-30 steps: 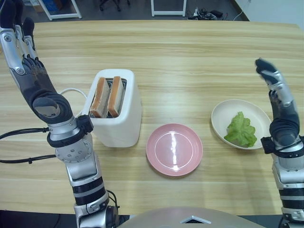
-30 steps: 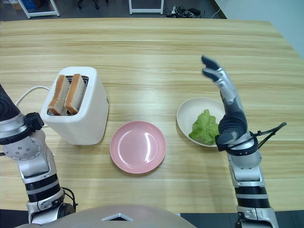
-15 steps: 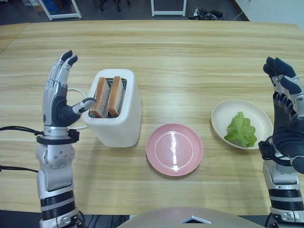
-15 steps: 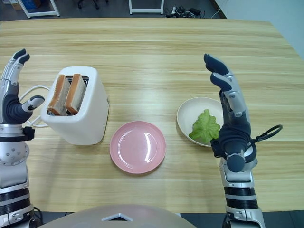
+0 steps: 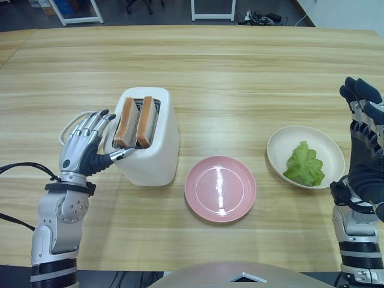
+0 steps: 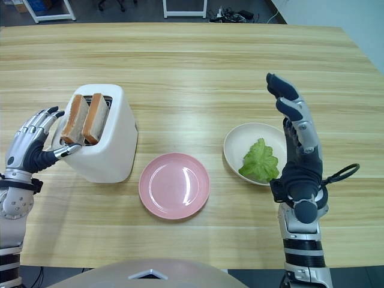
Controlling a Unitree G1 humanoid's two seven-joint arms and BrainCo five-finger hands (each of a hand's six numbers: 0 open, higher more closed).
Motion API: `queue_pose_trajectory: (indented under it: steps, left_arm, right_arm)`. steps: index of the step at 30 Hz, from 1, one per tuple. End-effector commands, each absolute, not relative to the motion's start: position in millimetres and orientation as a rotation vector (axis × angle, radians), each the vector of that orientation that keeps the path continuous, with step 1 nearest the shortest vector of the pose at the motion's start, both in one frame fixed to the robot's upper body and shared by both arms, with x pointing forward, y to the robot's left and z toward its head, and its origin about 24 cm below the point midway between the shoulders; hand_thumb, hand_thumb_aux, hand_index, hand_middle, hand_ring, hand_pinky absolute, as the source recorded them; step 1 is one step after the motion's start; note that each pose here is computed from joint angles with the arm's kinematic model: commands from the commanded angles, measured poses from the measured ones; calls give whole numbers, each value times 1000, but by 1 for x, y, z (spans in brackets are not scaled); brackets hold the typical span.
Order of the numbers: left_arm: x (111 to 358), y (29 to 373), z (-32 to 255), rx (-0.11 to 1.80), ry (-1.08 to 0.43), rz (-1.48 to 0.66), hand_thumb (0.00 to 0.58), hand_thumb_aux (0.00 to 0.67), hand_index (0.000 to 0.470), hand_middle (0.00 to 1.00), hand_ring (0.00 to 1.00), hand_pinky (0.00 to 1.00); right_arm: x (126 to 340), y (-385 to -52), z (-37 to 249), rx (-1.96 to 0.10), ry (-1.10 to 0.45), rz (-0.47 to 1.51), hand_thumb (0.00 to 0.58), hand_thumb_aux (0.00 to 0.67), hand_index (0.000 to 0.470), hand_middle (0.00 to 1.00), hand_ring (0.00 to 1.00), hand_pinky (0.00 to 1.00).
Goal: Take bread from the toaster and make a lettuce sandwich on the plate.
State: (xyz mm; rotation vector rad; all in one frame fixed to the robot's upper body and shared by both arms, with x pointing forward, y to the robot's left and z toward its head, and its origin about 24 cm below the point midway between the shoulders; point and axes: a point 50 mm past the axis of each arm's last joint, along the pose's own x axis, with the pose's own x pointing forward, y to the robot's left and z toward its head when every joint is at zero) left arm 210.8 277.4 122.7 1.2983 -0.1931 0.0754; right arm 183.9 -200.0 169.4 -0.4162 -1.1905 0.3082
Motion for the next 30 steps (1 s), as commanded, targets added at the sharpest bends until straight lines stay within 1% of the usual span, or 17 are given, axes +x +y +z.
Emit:
queue_pose_trajectory:
  steps: [1,3,5,6,7,8,9,13,17,21,23,24,25,28,30]
  left_arm:
    - [215,274,120,1318,-178,54,100,60,42,0,0,0]
    - [217,273,119,1323,-175,53,100,60,42,0,0,0]
    - [218,272,118,1321,-165,49,187,118,83,0,0,0]
    - [218,271,117,1320,-159,48,319,221,155,0,0,0]
    - [219,271,116,1329,-152,47,464,370,260,0,0,0]
    - [219,271,116,1334,-146,46,501,423,297,0,0,0]
    - [219,272,115,1338,-135,40,580,670,470,0,0,0]
    - [216,277,115,1333,-102,39,580,670,470,0,0,0]
    - [216,275,118,1281,-113,34,580,670,470,0,0,0]
    - [219,267,124,1121,-163,30,580,670,470,0,0,0]
    - [222,262,137,1004,-249,78,580,670,470,0,0,0]
    - [224,262,146,964,-306,124,580,670,470,965,965,965]
    - [224,262,154,918,-357,169,580,670,470,1000,1000,1000]
    - [223,269,173,838,-481,310,580,670,470,1000,1000,1000]
    - [223,273,181,825,-540,372,580,670,470,1000,1000,1000]
  right_arm:
    - [181,-201,170,-427,-1193,305,0,0,0,0,0,0]
    - [181,-202,169,-428,-1191,302,0,0,0,0,0,0]
    - [181,-203,169,-428,-1186,299,0,0,0,0,0,0]
    - [181,-203,168,-428,-1184,298,0,0,0,0,0,0]
    - [181,-203,168,-427,-1182,296,0,0,0,0,0,0]
    - [181,-204,168,-427,-1182,295,0,0,0,0,0,0]
    - [180,-204,168,-427,-1181,293,0,0,0,0,0,0]
    - [179,-205,168,-425,-1179,288,0,0,0,0,0,0]
    - [179,-205,168,-424,-1175,284,0,0,0,0,0,0]
    - [180,-205,167,-423,-1172,281,0,0,0,0,0,0]
    - [180,-205,167,-423,-1170,281,0,0,0,0,0,0]
    - [180,-205,167,-422,-1170,280,0,0,0,0,0,0]
    - [180,-204,167,-421,-1169,280,0,0,0,0,0,0]
    - [181,-203,166,-419,-1165,279,0,0,0,0,0,0]
    - [181,-203,165,-418,-1163,280,0,0,0,0,0,0]
